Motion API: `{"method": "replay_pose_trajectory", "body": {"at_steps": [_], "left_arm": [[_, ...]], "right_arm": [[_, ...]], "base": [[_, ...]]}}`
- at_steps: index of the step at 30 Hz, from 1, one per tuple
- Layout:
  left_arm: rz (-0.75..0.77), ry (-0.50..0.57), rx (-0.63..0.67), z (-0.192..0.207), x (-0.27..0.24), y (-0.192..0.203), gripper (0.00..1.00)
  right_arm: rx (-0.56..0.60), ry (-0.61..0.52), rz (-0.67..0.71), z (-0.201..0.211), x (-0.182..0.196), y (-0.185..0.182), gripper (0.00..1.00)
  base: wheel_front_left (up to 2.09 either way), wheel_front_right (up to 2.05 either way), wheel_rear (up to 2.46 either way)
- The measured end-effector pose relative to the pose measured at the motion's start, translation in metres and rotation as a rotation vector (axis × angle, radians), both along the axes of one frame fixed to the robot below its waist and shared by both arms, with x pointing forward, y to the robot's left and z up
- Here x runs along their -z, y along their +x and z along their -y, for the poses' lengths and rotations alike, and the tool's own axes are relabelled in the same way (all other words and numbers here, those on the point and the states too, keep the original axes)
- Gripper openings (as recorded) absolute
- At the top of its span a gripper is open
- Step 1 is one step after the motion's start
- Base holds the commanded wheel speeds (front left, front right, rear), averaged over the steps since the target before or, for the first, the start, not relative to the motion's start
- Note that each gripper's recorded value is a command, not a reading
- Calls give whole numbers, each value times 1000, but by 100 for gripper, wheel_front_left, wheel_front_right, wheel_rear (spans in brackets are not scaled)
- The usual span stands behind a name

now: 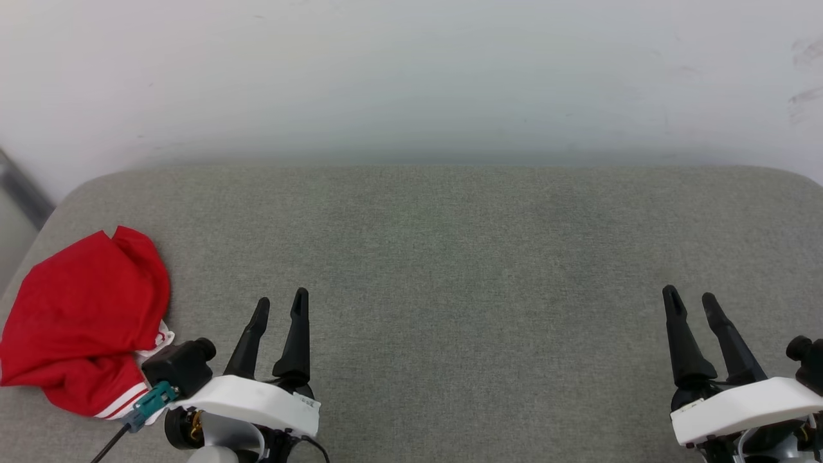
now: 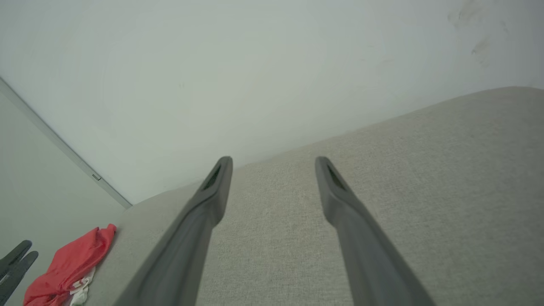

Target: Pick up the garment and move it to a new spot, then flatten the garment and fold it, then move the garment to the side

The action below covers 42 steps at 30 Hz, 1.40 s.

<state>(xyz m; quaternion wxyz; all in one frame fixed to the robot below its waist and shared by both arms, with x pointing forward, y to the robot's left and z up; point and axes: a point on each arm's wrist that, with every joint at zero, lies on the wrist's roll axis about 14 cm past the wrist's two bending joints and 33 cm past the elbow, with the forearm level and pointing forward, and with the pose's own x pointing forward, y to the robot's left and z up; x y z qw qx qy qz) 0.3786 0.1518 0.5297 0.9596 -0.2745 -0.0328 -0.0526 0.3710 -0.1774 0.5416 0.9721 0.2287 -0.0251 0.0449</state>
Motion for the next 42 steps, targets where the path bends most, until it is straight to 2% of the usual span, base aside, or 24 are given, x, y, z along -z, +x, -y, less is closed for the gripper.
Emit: {"method": "replay_pose_trajectory", "body": {"at_steps": [17,31,42], "left_arm": [[30,231,-3,4,2,-2,100],[51,345,-11,6,2,-3,100],[81,408,-7,9,-1,-2,100]], "right_arm": [[0,-183,-20,-1,3,-2,100],[1,-305,-16,-3,5,-3,100],[6,-355,-6,-2,3,-3,100]], "base": [[0,0,0],[0,0,0],[0,0,0]]}}
